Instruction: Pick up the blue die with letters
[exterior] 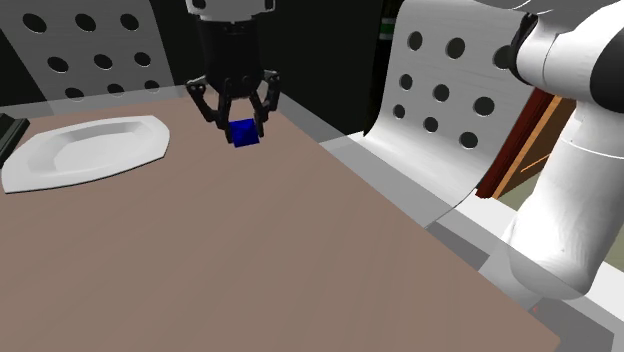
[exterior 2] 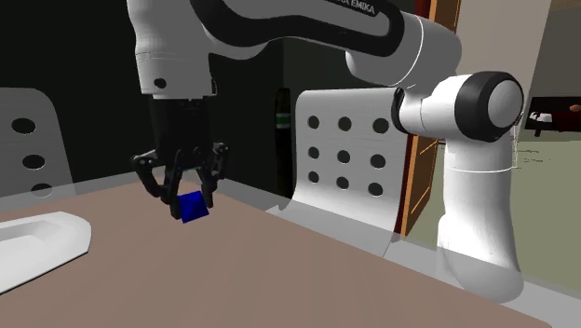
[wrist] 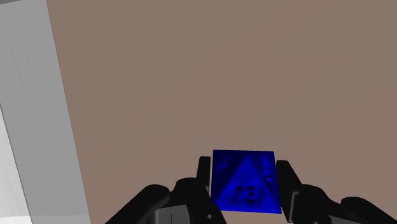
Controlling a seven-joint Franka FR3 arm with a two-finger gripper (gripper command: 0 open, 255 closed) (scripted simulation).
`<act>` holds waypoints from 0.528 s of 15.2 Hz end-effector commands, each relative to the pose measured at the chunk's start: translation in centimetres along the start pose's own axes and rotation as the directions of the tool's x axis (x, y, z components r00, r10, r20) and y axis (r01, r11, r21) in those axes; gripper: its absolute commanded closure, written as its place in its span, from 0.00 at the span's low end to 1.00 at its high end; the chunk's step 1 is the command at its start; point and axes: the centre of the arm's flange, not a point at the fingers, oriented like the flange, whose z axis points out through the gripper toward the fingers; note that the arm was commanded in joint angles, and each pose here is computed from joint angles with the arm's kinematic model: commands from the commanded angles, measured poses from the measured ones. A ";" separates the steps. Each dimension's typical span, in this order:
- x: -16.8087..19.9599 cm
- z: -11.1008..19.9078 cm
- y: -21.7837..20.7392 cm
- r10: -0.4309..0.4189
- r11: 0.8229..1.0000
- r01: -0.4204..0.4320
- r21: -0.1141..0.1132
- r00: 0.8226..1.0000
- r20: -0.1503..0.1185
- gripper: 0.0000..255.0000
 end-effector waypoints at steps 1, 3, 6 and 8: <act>0.1 -1.0 0.1 0.000 1.000 0.000 0.000 1.000 0.000 1.00; 0.1 -2.0 0.1 0.000 1.000 0.000 0.000 1.000 0.000 1.00; 0.1 -3.6 0.1 0.000 1.000 0.000 0.000 1.000 0.000 1.00; 0.1 -4.7 0.1 0.000 1.000 0.000 0.000 1.000 0.000 1.00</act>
